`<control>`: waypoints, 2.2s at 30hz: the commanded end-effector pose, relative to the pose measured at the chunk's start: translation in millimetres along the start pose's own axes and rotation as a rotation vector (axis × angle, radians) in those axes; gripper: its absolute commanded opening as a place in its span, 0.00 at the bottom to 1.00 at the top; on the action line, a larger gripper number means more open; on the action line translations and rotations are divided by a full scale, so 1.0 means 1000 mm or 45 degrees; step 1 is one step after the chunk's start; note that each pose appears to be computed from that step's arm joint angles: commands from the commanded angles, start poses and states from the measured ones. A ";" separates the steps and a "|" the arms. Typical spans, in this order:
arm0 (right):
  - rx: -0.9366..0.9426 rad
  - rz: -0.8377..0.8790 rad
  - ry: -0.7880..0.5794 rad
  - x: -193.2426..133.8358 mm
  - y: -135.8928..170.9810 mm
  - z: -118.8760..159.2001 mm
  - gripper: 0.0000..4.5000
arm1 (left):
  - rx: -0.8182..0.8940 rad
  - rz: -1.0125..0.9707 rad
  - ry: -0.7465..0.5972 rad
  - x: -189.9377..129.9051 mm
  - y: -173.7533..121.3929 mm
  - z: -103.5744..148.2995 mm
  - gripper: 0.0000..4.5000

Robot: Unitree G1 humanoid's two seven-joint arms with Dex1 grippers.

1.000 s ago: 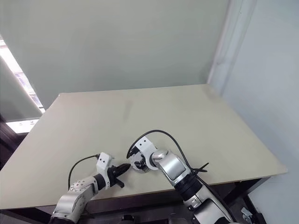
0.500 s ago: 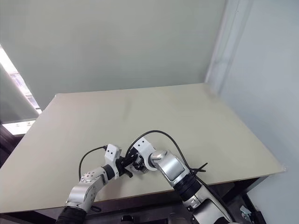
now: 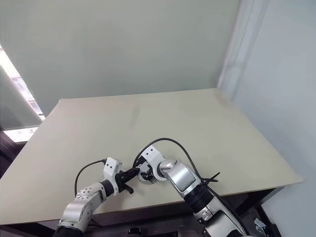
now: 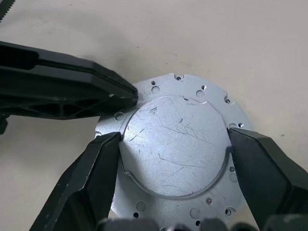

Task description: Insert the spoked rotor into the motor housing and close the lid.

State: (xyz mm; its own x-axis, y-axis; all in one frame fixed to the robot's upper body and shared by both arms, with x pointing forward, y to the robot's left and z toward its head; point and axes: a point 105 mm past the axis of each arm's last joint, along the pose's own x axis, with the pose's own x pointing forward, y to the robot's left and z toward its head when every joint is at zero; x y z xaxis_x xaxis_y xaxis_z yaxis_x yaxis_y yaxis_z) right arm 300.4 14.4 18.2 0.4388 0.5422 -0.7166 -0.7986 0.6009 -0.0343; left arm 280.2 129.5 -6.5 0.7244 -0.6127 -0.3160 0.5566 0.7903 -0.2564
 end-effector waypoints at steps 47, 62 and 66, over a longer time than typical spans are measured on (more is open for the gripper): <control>1.199 0.456 -0.105 -0.035 -0.062 0.011 0.99 | 0.062 -0.060 0.079 0.012 -0.006 -0.003 0.00; 1.479 0.701 -0.132 -0.018 -0.047 0.000 0.99 | 0.084 -0.050 0.083 0.007 -0.003 0.001 0.00; 1.500 0.766 -0.148 -0.015 -0.038 0.004 0.99 | 0.087 -0.044 0.084 0.006 -0.002 0.001 0.00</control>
State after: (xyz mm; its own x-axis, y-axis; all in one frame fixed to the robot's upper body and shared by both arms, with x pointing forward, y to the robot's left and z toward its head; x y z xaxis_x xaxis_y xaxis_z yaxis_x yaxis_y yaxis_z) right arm 326.0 -34.8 16.5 0.2444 0.8577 -0.4523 -0.0419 0.4753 0.8788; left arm 287.3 127.9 -3.7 0.6945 -0.6299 -0.3477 0.5993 0.7739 -0.2050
